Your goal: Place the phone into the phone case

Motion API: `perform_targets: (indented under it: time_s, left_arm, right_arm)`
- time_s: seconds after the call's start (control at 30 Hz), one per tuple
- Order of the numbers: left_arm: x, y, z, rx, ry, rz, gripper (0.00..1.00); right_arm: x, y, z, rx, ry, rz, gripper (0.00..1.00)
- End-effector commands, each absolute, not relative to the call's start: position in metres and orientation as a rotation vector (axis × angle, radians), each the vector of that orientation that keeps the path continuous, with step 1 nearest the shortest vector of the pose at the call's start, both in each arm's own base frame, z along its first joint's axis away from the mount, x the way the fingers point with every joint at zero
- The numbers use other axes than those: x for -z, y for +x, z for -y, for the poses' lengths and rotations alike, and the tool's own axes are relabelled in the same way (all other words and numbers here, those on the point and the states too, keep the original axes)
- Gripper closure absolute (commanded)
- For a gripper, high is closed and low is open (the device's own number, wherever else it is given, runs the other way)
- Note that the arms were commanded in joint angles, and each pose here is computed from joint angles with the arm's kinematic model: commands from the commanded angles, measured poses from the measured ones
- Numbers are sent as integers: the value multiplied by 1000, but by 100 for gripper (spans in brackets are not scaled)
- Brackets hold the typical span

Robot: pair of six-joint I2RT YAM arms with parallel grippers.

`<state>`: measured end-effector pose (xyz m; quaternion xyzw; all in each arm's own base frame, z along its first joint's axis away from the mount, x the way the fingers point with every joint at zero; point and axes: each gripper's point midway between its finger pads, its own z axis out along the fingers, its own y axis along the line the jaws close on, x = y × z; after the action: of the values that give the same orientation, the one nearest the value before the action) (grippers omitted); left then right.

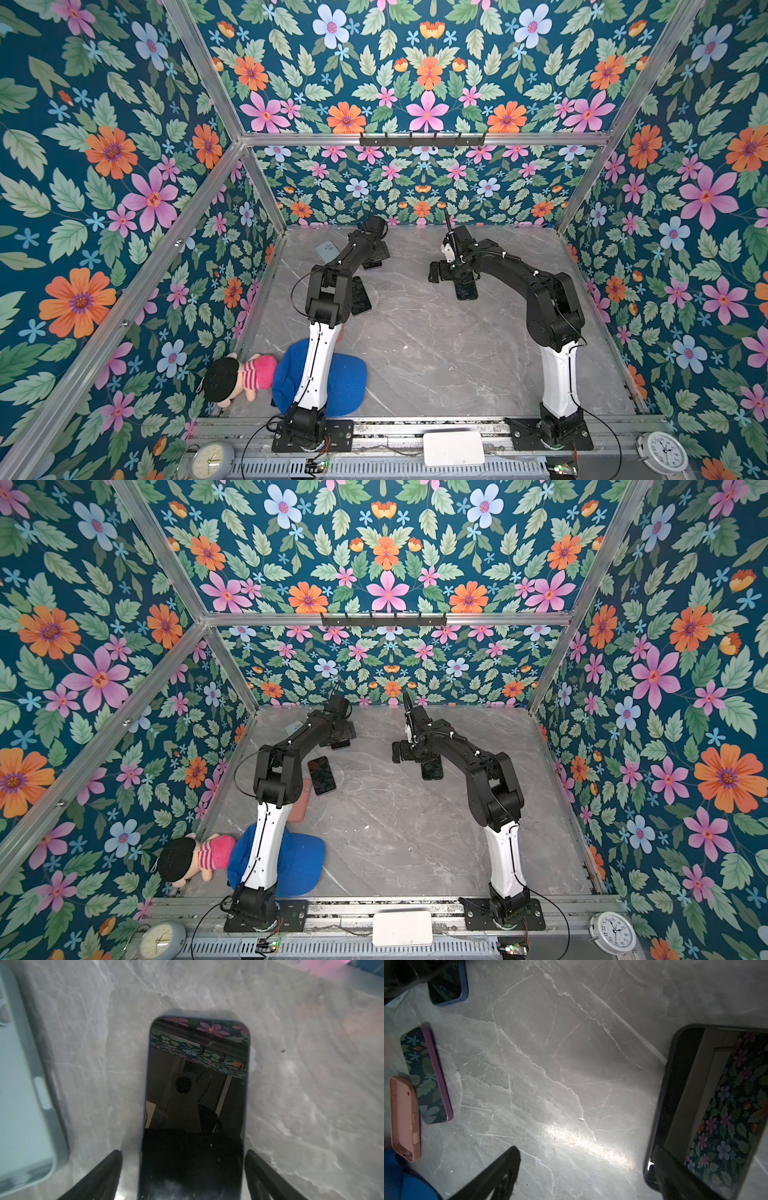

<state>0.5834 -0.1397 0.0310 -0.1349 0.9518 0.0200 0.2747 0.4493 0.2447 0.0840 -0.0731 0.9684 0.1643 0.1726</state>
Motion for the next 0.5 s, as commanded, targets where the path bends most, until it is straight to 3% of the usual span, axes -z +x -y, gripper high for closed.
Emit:
perform_targets:
  time_s: [0.0, 0.47]
  left_arm:
    - [-18, 576, 137, -77, -374, -2608, 9]
    - [-20, 571, 142, -81, -361, -2626, 28]
  right_arm:
    - [-87, 451, -248, -486, -199, -2737, 1]
    - [-90, 454, -248, -484, -181, -2731, 1]
